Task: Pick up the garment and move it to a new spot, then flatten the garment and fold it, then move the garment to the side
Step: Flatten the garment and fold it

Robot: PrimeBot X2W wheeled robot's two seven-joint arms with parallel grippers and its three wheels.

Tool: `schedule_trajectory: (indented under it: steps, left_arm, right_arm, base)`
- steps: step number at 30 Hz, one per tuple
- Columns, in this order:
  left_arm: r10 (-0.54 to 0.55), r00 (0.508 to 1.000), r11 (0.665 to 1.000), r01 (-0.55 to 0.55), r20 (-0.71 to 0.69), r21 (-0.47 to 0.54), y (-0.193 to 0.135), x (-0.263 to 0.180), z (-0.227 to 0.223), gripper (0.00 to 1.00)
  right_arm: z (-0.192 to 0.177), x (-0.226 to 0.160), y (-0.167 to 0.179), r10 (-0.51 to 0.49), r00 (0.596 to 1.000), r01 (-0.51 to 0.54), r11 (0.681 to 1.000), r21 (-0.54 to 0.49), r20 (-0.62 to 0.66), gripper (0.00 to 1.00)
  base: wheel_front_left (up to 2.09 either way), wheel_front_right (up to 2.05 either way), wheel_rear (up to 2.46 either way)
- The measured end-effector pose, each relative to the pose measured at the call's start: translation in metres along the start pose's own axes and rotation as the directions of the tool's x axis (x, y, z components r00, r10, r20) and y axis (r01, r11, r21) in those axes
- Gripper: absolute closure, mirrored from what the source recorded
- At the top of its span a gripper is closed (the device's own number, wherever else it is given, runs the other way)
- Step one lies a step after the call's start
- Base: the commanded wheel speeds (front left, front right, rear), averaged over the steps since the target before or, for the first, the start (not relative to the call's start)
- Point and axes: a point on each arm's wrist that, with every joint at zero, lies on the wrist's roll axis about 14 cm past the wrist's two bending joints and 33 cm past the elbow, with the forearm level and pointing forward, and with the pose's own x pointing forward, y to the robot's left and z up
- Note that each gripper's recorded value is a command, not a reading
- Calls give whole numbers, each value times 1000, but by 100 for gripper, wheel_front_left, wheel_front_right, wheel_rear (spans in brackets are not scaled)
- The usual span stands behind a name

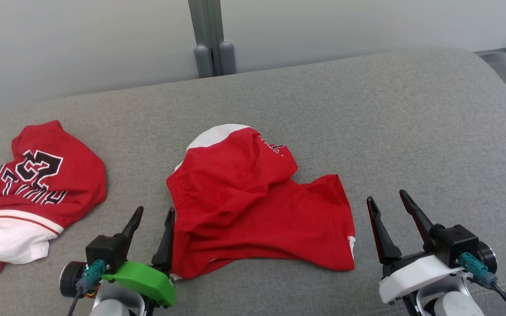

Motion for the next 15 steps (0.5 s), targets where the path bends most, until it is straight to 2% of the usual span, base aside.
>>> schedule_trajectory:
  steps: [6, 10, 15]
  left_arm:
    - [96, 988, 994, -100, 121, 30, 25, -18, 34, 0]
    - [179, 963, 980, -193, 200, 53, 48, -36, 57, 0]
    - [222, 950, 968, -242, 221, 67, 63, -58, 61, 0]
  right_arm:
    - [1, 1, 6, 16, 1000, -16, 1000, 2, 3, 0]
    - [0, 1, 10, 28, 1000, -28, 1000, 7, 3, 0]
    - [-4, 1, 14, 37, 999, -37, 999, 11, -8, 0]
  base:
    - [0, 0, 0]
    - [0, 0, 0]
    - [0, 0, 0]
